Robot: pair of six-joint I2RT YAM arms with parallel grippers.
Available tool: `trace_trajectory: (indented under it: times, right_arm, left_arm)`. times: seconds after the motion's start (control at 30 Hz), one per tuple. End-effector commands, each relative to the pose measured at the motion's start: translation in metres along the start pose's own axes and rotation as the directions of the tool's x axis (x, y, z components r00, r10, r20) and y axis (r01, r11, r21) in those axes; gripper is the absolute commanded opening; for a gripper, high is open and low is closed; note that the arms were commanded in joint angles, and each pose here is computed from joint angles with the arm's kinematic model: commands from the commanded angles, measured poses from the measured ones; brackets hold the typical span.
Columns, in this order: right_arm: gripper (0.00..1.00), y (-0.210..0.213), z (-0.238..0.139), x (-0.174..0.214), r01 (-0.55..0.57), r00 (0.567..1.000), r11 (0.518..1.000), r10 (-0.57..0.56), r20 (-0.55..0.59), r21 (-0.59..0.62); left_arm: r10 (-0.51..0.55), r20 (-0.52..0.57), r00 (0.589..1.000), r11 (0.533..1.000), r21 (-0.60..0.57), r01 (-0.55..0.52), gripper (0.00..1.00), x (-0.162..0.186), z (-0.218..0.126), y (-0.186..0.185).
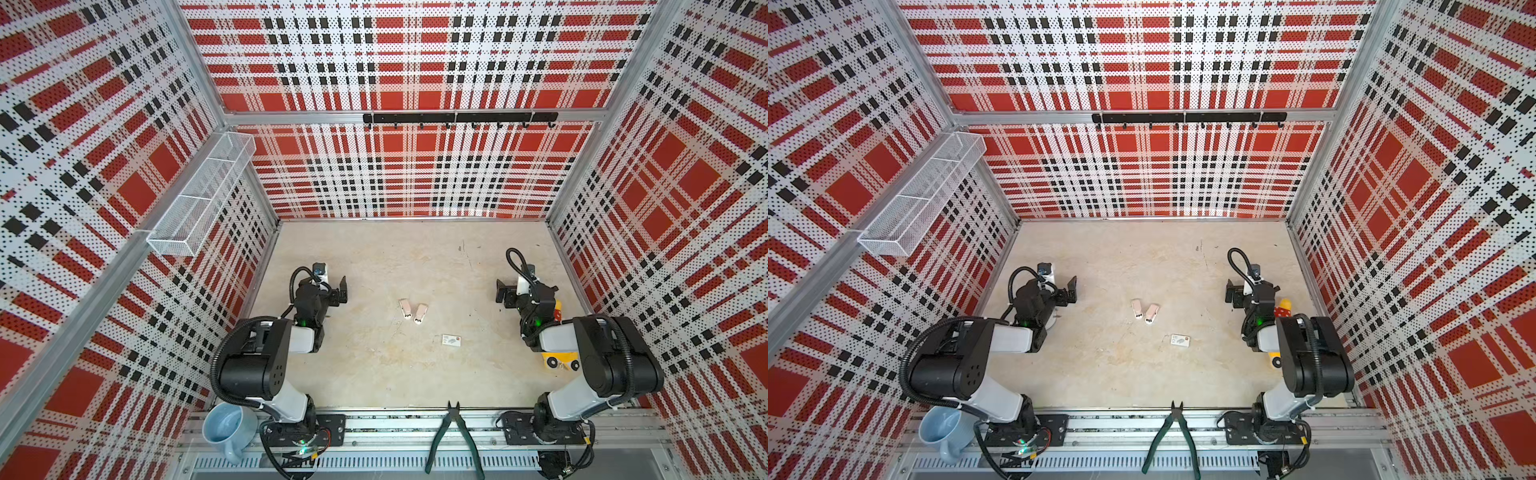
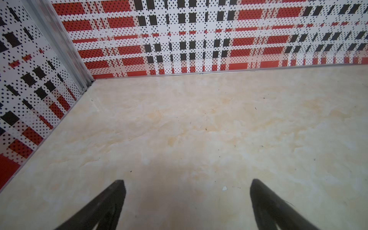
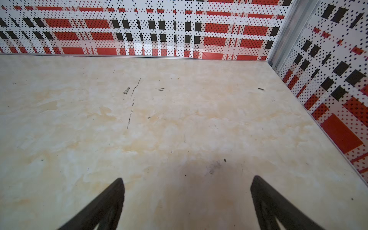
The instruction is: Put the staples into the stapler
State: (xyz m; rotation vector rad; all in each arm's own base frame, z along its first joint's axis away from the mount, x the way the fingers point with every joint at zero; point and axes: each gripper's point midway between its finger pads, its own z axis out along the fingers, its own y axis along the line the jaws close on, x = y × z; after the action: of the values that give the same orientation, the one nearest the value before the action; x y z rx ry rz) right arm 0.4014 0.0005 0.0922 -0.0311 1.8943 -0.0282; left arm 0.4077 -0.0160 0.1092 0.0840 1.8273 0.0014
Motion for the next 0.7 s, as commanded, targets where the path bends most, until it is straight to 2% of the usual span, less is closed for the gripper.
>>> trace_trajectory:
  times: [0.0, 0.67]
  right_arm:
    - [1.00, 0.0003, 0.0026, -0.0170, 0.017, 0.998, 1.000, -0.017, 0.054, 0.004]
    - [1.00, 0.0003, 0.0028, -0.0174, 0.017, 0.998, 1.000, -0.017, 0.055, 0.004]
  left_arm:
    - [-0.005, 0.022, 1.000, 1.000, -0.010, 0.005, 1.00, -0.0085, 0.0000, 0.0016]
    - [0.002, 0.019, 1.000, 1.000, -0.013, -0.002, 1.00, -0.0082, 0.0004, 0.0000]
